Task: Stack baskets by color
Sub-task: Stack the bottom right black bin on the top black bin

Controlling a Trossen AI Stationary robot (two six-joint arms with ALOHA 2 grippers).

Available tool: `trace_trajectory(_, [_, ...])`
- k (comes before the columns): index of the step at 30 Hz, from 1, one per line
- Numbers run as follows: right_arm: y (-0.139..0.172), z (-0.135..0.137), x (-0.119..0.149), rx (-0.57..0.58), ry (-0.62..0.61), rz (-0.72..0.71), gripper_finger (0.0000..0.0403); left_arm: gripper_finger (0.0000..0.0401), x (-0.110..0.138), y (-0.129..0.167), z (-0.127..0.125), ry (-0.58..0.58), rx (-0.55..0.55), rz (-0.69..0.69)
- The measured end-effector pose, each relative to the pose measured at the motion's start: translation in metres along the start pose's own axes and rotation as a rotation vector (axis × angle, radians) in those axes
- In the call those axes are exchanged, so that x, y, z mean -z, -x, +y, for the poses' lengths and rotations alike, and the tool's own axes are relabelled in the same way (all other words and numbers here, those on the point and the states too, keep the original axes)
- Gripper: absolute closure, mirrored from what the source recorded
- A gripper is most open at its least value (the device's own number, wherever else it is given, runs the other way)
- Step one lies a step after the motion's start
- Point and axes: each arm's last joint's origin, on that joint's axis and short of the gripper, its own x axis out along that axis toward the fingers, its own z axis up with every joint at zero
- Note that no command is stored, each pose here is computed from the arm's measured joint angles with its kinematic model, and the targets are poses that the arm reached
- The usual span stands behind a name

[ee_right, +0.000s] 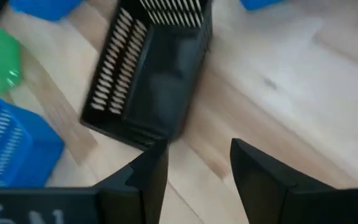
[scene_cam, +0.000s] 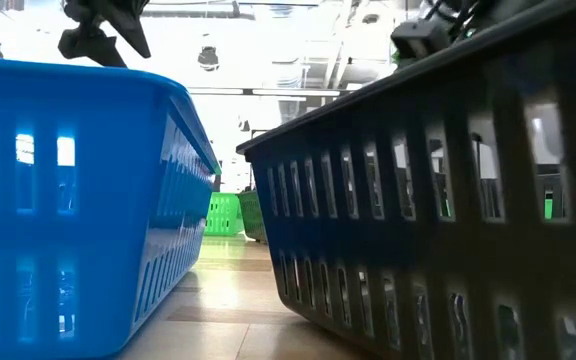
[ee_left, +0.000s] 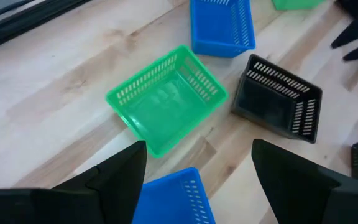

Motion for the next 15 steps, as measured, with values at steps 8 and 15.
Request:
trace_trajectory(8, [0.016, -0.004, 0.008, 0.229, -0.043, 0.261, 0.0197, 0.0122, -0.001, 0.014, 0.013, 0.047, 0.042, -0.037])
trace_trajectory(15, [0.043, 0.006, 0.033, 0.407, -0.231, 0.419, 0.0206, 0.0122, -0.004, 0.028, 0.015, 0.103, 0.166, -0.123])
